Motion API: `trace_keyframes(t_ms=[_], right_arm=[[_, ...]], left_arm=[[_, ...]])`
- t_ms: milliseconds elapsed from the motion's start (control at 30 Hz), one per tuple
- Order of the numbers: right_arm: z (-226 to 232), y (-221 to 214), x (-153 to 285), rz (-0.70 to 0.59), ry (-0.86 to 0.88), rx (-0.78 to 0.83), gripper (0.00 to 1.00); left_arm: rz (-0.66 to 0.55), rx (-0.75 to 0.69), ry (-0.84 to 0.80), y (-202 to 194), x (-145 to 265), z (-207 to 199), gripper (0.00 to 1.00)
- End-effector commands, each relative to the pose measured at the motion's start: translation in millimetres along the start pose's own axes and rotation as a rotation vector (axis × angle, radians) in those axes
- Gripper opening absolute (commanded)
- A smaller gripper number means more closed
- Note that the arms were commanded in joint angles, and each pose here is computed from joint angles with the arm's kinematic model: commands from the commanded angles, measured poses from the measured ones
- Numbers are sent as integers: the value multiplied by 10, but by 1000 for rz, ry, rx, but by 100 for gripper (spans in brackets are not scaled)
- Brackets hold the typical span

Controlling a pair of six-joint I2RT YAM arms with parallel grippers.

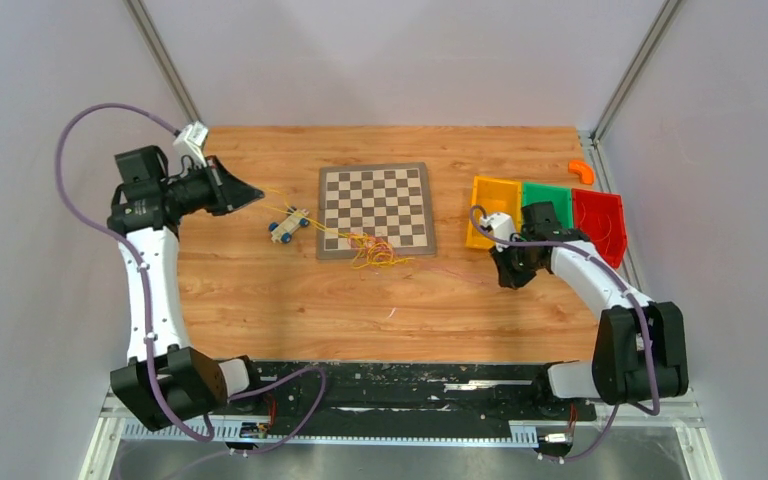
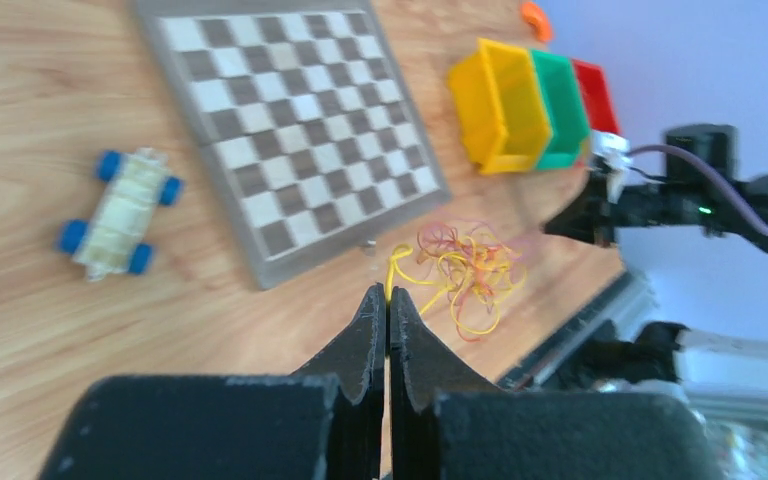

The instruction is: Untangle the cables

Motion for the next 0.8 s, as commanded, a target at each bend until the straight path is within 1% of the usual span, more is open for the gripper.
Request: trace_keyframes(t_ms=[0,33,67,200,367,467,667,733,767], right_arm=[[-419,-269,274,42,-171,33,0],[-502,-327,329,43,-192,24,0],[-572,-378,374,43,-208,16,0],[-730,-582,471,64,-237,3,0],[-876,-767,528,89,-262,-5,0],[-960,-851,564,100,-276,-18,0],[-1060,-924,625,105,-292,-32,0],[-1009,-885,661,87,-256,-39,0],[-956,-785,721,45,-215,-41,0]], left_arm=[[7,-63,182,15,399,237,0],[17,-62,217,4,435,343,0],[1,-51,265,31,534,448,0],[17,-38,394,52,740,815,0],[66,-81,571,6,952,1256,0],[100,-78,670,-62,1101,1467,0],[180,-85,792,-256,1255,1774,0],[189,-105,786,-291,1251,1801,0],[198,-102,760,-330,1228,1776,0]])
Point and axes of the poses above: each gripper's point midway between its finger pads, its own x axis back along the fingers, its own z axis along the line the jaws close on, y = z × x, the point moved 6 cm from there along x, back along the fingers, and after that the axes turned 9 degrees about -x, right-handed, at the moved point
